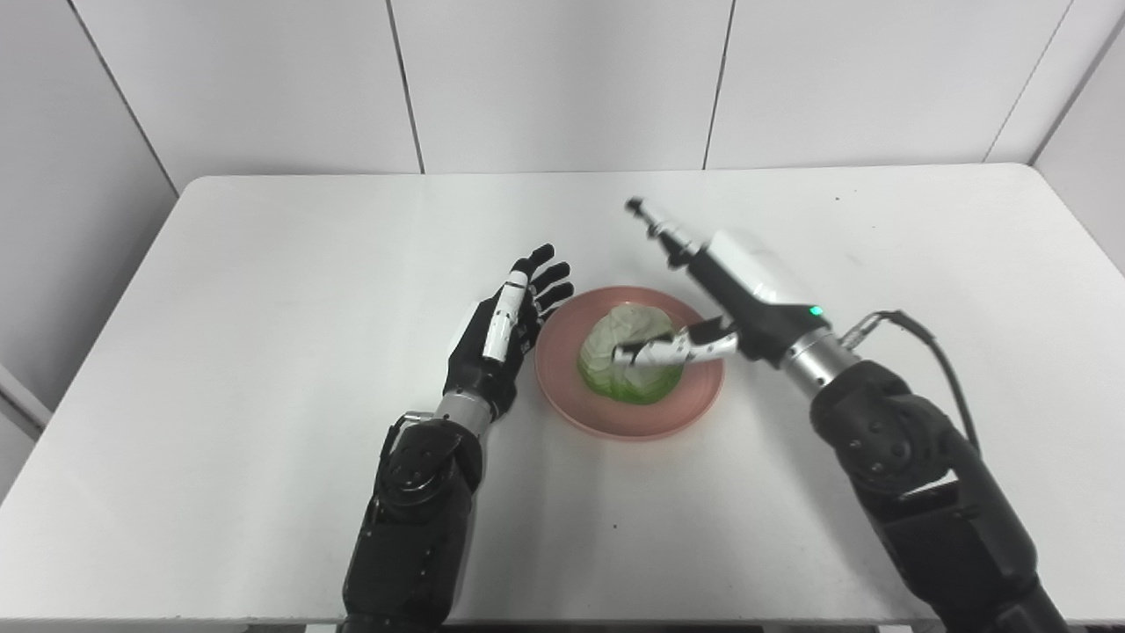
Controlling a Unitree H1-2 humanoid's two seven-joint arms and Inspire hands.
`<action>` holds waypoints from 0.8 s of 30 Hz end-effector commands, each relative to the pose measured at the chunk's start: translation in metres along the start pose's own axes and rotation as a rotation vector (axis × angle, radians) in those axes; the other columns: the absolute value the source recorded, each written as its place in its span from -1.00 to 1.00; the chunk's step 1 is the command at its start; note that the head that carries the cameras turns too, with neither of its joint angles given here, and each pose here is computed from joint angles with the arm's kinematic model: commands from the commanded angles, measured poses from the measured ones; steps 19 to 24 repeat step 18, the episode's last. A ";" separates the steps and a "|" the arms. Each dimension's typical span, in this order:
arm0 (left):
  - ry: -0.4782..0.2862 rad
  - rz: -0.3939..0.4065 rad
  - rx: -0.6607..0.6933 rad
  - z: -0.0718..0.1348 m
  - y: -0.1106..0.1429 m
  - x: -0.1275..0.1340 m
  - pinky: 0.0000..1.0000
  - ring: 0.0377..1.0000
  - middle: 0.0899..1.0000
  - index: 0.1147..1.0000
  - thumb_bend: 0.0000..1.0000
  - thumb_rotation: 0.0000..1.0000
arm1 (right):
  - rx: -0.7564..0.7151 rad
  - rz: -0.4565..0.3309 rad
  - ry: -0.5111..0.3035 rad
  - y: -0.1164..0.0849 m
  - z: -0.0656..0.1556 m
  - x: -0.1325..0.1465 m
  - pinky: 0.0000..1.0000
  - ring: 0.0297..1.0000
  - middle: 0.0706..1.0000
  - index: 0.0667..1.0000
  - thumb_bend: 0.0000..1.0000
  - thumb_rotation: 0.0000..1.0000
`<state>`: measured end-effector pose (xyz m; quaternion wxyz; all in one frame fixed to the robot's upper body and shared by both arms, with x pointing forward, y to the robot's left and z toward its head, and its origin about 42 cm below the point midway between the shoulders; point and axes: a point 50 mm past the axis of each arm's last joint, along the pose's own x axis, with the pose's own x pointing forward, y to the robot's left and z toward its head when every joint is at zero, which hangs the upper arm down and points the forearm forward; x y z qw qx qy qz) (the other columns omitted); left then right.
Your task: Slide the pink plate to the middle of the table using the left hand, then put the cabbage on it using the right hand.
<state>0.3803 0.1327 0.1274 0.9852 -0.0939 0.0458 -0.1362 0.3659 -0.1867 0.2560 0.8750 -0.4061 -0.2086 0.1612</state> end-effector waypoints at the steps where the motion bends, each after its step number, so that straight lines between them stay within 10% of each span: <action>1: 0.061 0.026 -0.013 -0.015 0.012 -0.006 0.71 0.74 0.76 0.76 0.01 1.00 | 0.034 -0.163 -0.012 -0.014 0.009 -0.004 0.60 0.81 0.91 0.99 0.93 0.49; 5: 0.033 0.039 -0.009 -0.016 0.017 -0.010 0.75 0.77 0.79 0.77 -0.03 1.00 | 0.319 -0.291 0.086 -0.004 -0.007 -0.017 0.78 0.94 0.97 1.00 0.84 0.95; 10: -0.015 0.053 0.030 -0.017 0.022 -0.020 0.78 0.79 0.80 0.78 -0.05 1.00 | 0.600 -0.352 0.198 0.019 -0.027 -0.036 0.99 1.00 1.00 1.00 0.92 1.00; 24: -0.049 0.089 0.072 -0.022 0.027 -0.047 0.78 0.79 0.81 0.81 -0.02 1.00 | 0.752 -0.332 0.286 0.062 -0.048 -0.067 1.00 1.00 1.00 1.00 0.92 1.00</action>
